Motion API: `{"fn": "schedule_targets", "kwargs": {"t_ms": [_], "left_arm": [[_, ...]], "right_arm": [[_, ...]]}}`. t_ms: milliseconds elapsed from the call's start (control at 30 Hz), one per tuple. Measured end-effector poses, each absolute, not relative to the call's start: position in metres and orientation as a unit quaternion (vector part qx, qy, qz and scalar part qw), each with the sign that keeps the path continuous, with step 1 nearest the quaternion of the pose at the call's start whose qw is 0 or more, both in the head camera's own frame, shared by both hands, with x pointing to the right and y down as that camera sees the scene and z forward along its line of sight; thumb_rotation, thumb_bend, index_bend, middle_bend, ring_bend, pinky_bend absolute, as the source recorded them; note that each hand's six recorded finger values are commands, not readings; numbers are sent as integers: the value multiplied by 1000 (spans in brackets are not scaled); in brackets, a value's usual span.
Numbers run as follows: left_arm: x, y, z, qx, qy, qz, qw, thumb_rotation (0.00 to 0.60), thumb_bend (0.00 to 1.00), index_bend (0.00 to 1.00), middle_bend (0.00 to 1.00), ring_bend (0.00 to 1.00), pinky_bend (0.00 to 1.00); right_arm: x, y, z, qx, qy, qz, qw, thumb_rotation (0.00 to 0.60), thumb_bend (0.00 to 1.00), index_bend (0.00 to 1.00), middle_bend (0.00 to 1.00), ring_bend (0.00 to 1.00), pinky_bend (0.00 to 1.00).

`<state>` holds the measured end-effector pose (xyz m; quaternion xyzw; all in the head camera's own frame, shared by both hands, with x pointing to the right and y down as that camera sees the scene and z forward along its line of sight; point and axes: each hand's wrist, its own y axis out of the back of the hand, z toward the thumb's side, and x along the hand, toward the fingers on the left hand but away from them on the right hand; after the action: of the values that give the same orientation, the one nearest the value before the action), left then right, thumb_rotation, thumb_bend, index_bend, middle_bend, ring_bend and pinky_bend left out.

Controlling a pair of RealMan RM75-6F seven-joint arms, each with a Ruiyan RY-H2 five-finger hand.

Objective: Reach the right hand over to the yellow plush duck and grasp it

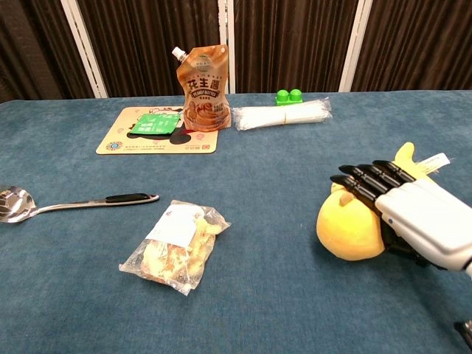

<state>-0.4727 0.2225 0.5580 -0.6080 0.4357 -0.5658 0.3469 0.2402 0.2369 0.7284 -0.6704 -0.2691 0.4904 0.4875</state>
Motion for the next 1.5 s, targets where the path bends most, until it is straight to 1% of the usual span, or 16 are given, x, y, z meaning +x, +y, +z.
{"fn": "schedule_targets", "kwargs": {"t_ms": [200, 467, 767, 933, 1067, 1233, 1367, 1433, 1500], "left_arm": [[-473, 222, 559, -609, 435, -566, 346, 600, 211, 0, 0, 0, 0], [-472, 223, 557, -609, 436, -564, 348, 600, 211, 0, 0, 0, 0], [-471, 223, 557, -609, 435, -563, 349, 600, 212, 0, 0, 0, 0], [-471, 223, 557, -609, 436, -563, 349, 600, 211, 0, 0, 0, 0], [-471, 224, 557, -609, 434, -564, 350, 600, 212, 0, 0, 0, 0], [-469, 224, 558, -610, 432, -564, 352, 600, 211, 0, 0, 0, 0], [-469, 224, 557, -609, 433, -563, 353, 600, 212, 0, 0, 0, 0], [-470, 224, 556, -608, 435, -562, 353, 600, 212, 0, 0, 0, 0], [-470, 224, 556, -608, 437, -561, 353, 600, 212, 0, 0, 0, 0]], "right_arm": [[259, 217, 729, -645, -288, 518, 482, 600, 1000, 0, 0, 0, 0], [270, 207, 716, -634, -308, 520, 482, 600, 1000, 0, 0, 0, 0], [263, 224, 719, -655, -282, 511, 480, 600, 1000, 0, 0, 0, 0], [257, 234, 715, -667, -281, 494, 483, 600, 1000, 0, 0, 0, 0], [251, 239, 701, -678, -297, 467, 484, 600, 1000, 0, 0, 0, 0], [249, 246, 673, -689, -322, 432, 485, 600, 998, 0, 0, 0, 0], [254, 252, 658, -692, -327, 418, 489, 600, 958, 0, 0, 0, 0], [257, 254, 651, -692, -329, 413, 492, 600, 906, 0, 0, 0, 0], [262, 255, 642, -690, -331, 407, 499, 600, 825, 0, 0, 0, 0]]}}
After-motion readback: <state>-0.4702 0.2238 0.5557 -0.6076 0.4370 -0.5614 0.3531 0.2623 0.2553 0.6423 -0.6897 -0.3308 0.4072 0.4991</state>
